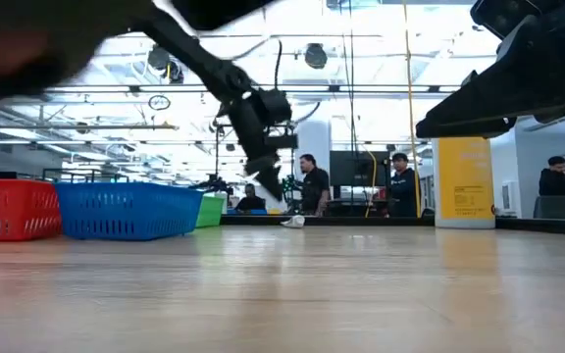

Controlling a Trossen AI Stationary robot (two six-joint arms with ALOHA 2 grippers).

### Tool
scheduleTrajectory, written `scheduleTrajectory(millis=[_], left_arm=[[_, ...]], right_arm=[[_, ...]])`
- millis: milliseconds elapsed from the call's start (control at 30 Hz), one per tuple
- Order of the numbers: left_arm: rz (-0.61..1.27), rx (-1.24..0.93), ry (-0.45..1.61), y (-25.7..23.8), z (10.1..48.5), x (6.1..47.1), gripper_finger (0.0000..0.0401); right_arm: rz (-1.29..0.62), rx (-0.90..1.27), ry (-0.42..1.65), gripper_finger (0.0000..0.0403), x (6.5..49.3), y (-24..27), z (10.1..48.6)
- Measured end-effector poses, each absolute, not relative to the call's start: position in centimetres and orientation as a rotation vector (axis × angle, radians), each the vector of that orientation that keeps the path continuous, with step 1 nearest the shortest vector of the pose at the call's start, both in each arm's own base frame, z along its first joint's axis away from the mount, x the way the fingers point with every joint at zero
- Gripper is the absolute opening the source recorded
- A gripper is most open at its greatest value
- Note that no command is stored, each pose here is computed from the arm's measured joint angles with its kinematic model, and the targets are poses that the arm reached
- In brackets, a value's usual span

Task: Pick & Place Travel size toiletries
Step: Put the white toothpaste into the green bin

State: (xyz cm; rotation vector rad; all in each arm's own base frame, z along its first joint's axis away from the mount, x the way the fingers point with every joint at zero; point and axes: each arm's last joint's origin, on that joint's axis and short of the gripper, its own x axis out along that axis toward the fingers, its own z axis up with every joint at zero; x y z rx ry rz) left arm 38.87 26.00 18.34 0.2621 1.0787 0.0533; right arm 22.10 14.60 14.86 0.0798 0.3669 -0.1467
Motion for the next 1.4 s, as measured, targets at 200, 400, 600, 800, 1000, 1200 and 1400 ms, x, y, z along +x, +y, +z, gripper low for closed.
scheduleTrajectory(millis=[200, 400, 600, 800, 1000, 1200, 1400], left_arm=[[0.192, 0.083, 0.969, 23.3, 19.5, 41.2, 0.0018], [0.359, -0.046, 1.020, 21.7, 18.6, 42.0, 0.0022], [0.438, -0.089, 1.011, 21.0, 18.6, 42.4, 0.0003], [0.451, -0.172, 0.994, 20.2, 18.6, 42.8, 0.0011], [0.269, -0.063, 1.135, 12.8, 20.2, 43.1, 0.0003], [0.263, 0.107, 1.009, 3.0, 23.2, 40.0, 0.0004], [0.271, 0.053, 0.755, -3.0, 23.6, 33.6, 0.0002]], right_arm=[[-0.145, 0.072, 0.367, 0.0187, 22.1, 14.6, 14.9], [-0.145, 0.079, 0.362, 0.0187, 22.1, 14.6, 14.9], [-0.143, 0.082, 0.361, 0.0187, 22.1, 14.6, 14.9], [-0.094, 0.109, 0.360, 0.0187, 22.2, 14.8, 15.1], [-0.230, 0.104, 0.342, 0.0187, 22.5, 13.8, 14.9], [-0.382, 0.039, 0.357, 0.0187, 25.2, 8.4, 15.0], [-0.508, 0.041, 0.367, 0.0198, 26.9, 1.3, 15.3]])
